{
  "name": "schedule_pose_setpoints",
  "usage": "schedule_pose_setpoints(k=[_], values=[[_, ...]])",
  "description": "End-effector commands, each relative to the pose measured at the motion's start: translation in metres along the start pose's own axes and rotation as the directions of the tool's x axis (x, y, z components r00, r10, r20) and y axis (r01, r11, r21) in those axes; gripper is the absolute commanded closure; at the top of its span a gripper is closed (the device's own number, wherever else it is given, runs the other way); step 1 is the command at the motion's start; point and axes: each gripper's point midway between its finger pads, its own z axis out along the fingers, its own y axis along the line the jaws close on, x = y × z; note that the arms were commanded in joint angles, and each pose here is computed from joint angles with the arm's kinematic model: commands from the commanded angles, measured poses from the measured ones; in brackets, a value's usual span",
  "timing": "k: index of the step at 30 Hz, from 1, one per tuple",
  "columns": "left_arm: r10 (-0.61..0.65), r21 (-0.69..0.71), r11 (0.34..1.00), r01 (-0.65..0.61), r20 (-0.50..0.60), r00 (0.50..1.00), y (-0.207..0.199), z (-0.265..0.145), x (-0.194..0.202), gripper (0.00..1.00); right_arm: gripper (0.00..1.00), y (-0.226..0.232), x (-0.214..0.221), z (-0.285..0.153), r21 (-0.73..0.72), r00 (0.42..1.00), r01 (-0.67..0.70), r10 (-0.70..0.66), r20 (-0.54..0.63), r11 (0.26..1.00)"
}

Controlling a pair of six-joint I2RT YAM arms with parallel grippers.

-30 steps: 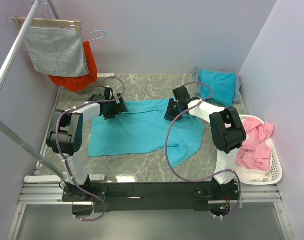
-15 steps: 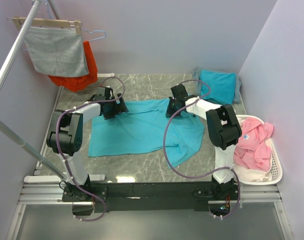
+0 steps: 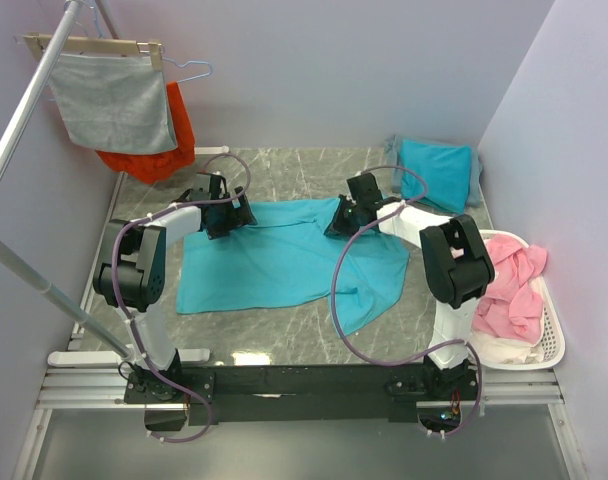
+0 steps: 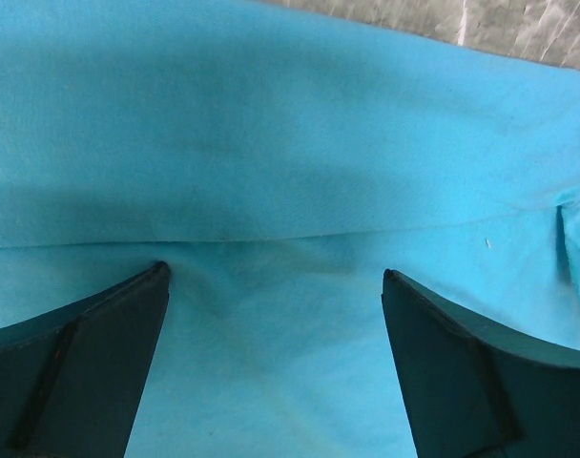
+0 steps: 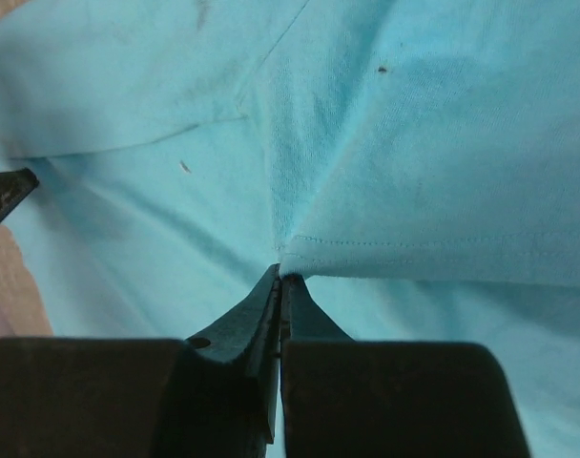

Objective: Fold and stack the t-shirts
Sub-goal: Fold the tshirt

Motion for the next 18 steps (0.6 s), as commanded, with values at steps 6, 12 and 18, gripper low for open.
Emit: schedule_pose_setpoints(k=[6,12,18], values=[[0.019,-0.049,0.999,-0.019,0.003,1.0,0.004,-0.011,-0.004,0.01,0.48,0.007,0.0,-0.022,-0.011,1.0,0.012,-0.012,0.015,1.0],[0.023,-0.064,0.998,-0.016,0.114,0.993,-0.002,-0.04,-0.028,0.01,0.36,-0.003,-0.061,-0.082,0.139,0.956,0.111,-0.144,0.256,0.984],[-0.004,-0.078,0.997,0.02,0.193,0.981,0.001,-0.053,-0.05,0.01,0.39,-0.041,-0.114,-0.08,0.216,0.942,0.054,-0.122,0.313,0.975]])
